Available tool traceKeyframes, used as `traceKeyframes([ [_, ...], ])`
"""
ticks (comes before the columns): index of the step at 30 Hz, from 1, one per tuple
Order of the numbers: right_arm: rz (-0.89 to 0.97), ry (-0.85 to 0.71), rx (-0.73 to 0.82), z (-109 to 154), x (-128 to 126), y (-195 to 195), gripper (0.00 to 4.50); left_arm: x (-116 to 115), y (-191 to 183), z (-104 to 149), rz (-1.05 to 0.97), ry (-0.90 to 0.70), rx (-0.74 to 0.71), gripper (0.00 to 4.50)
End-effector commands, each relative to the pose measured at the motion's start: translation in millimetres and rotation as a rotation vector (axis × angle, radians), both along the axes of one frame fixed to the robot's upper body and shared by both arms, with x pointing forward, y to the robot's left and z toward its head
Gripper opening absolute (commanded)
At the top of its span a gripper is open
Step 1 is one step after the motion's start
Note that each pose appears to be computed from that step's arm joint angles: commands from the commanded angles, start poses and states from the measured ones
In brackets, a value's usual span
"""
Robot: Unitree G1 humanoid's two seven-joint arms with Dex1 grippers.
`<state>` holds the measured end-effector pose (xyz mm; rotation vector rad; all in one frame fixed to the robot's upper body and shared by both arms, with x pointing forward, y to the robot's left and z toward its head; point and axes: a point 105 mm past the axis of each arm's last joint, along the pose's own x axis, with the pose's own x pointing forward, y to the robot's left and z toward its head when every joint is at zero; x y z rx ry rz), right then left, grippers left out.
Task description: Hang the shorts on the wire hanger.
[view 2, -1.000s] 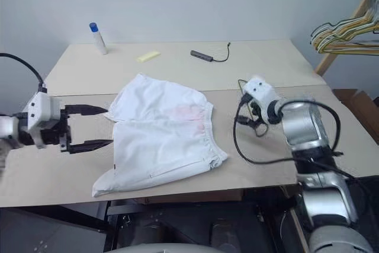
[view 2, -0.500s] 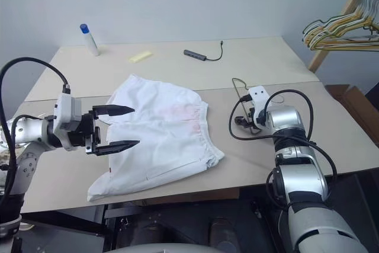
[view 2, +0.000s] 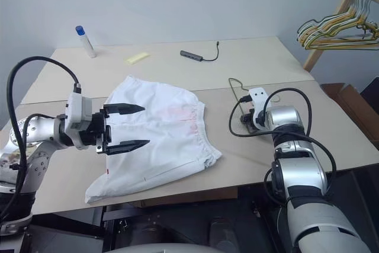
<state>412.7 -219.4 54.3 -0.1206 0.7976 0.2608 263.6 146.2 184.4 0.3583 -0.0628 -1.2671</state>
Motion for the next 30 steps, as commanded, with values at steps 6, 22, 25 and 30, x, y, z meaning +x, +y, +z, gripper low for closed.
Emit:
traceKeyframes([
  [6, 0.000, 0.032, -0.030, -11, -5, -2, 0.02, 32, -8, 9, 0.203, -0.059, -0.009, 4.50],
  [22, 0.302, -0.522, -0.041, 109, -21, 61, 0.02, 96, -52, 3, 0.448, 0.846, -0.798, 4.50],
  [25, 0.407, -0.638, -0.044, 123, -38, 83, 0.02, 99, -54, 10, 0.411, 0.889, -0.879, 4.50],
  [30, 0.509, -0.757, -0.013, 134, -56, 105, 0.02, 101, -55, 22, 0.361, 0.920, -0.977, 4.50],
])
